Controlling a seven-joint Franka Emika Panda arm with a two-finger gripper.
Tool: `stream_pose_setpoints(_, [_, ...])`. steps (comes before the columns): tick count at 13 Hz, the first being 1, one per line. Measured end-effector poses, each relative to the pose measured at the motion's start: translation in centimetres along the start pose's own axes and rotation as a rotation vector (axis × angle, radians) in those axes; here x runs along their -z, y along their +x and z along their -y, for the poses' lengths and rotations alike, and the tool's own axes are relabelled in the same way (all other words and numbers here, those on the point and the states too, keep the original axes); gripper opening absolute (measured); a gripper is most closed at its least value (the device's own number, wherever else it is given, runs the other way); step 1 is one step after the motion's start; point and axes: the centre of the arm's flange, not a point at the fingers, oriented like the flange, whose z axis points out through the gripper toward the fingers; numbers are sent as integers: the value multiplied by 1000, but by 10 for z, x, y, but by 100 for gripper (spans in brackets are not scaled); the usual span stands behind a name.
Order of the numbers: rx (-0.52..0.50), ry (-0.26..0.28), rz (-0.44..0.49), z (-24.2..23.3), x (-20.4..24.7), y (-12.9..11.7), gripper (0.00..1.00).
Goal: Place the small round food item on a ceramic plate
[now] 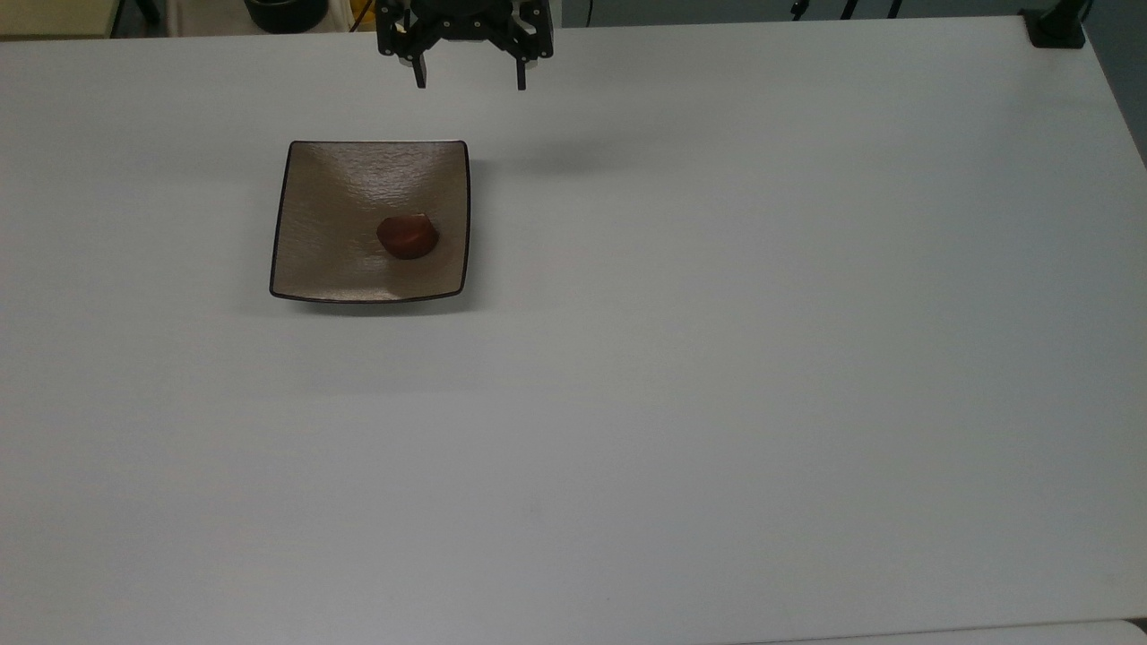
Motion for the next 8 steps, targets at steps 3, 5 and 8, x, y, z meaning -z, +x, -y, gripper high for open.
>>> stream_pose_setpoints(3, [-1, 0, 0, -1, 0, 0, 100])
stream_pose_setpoints(5, [-4, 0, 0, -2, 0, 0, 100])
stream_pose_setpoints(8, [-6, 0, -1, -3, 0, 0, 100])
